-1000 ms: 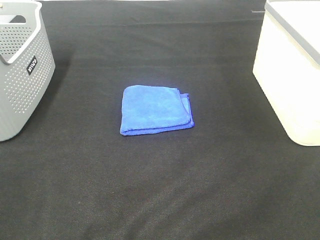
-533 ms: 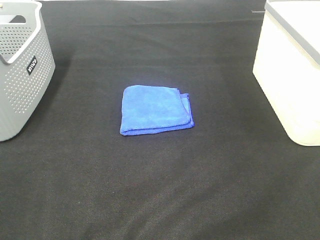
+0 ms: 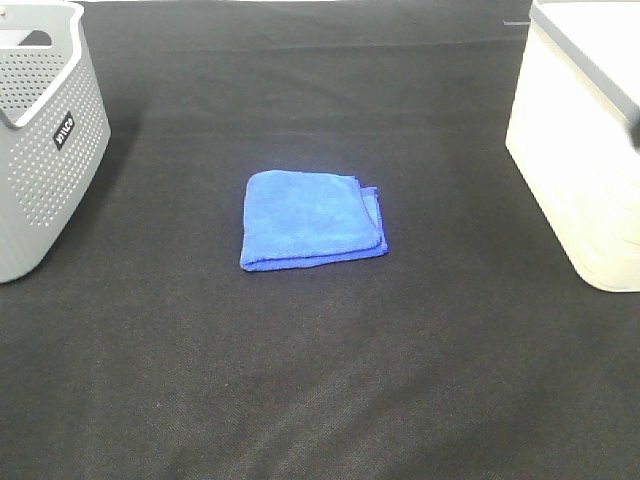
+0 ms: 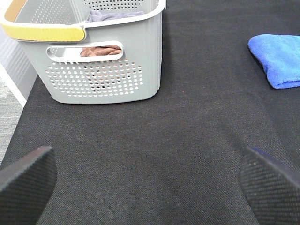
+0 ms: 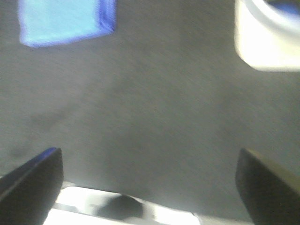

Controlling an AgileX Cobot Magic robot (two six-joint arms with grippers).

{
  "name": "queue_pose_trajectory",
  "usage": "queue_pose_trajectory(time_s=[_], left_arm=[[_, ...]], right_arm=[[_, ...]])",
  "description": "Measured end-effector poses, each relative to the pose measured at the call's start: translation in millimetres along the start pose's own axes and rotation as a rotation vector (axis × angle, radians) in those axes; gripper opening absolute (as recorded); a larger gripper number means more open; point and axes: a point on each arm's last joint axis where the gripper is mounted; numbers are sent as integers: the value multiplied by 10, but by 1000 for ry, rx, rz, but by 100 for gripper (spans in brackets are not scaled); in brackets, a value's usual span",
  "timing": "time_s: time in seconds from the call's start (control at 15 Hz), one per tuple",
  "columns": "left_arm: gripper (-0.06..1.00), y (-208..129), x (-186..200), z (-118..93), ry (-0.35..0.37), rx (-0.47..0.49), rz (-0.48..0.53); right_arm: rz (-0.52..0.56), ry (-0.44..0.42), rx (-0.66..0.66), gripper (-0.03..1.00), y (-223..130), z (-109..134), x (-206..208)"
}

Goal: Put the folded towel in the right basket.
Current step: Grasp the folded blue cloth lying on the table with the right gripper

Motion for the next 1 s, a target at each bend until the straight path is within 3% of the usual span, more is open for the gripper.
queue_pose_trajectory(time_s=[0.2,0.27,0.4,0.6,0.67,1.0], left_arm=[[99,0,0,0,0,0,0],[99,0,0,0,0,0,0],[99,0,0,0,0,0,0],[99,0,0,0,0,0,0],[99,0,0,0,0,0,0],[99,0,0,0,0,0,0]], right_arm=[[38,116,41,96,491,268,-308],[80,151,88,96,717,490,-651],[164,164,112,96,981,661,-1228],[271,157,92,96,1251,655,-2133],[271,157,92,96,1251,655,-2133],[358,187,15,96,1346,507,-3141]])
Point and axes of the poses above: a point on each arm's last joint axis where the gripper is mounted, x pointing back along that axis away from the gripper, z along the wrist's bending axis when the last joint is at zero, y = z × x, and after that the axes turned 5 degrees about -x, right-handed
